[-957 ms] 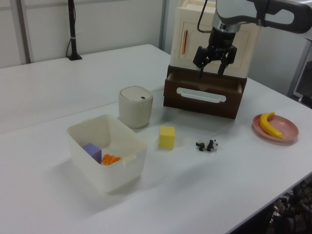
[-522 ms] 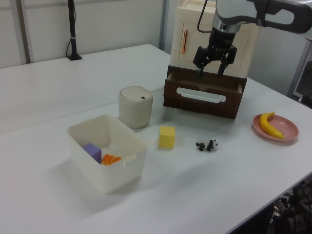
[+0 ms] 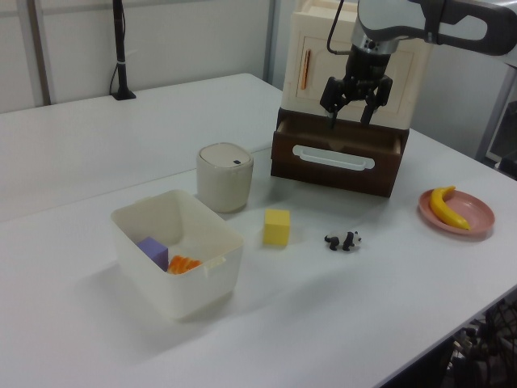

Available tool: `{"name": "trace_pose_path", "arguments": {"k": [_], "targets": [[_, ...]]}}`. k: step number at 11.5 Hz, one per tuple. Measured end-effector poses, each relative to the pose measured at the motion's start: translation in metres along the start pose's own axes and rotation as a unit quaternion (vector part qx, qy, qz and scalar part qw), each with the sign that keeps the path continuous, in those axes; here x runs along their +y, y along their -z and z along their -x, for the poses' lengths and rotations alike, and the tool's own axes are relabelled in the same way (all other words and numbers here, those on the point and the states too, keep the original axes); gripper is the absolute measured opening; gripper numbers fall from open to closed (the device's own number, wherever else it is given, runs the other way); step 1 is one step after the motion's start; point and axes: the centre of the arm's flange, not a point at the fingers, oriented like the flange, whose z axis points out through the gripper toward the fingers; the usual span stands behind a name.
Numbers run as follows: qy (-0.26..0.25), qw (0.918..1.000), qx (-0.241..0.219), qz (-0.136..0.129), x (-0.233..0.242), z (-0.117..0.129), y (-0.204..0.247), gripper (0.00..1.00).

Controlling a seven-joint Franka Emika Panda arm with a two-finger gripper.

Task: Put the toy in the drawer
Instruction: 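Move the gripper away from the drawer toward the panda toy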

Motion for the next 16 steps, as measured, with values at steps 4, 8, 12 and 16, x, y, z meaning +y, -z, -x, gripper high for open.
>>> {"name": "trace_pose_path", "arguments": {"k": [4, 8, 12, 16], "targets": [[0.075, 0.9972, -0.003, 0.000, 0.000, 0.001, -0.003, 1.00], [0.216, 0.9759, -0.029, 0.000, 0.003, 0.006, -0.016, 1.00], [0.281, 0.9588, -0.041, 0.001, 0.007, 0.008, -0.019, 1.00], [0.411, 0.9065, -0.091, 0.025, 0.015, 0.016, -0.054, 1.00]]}}
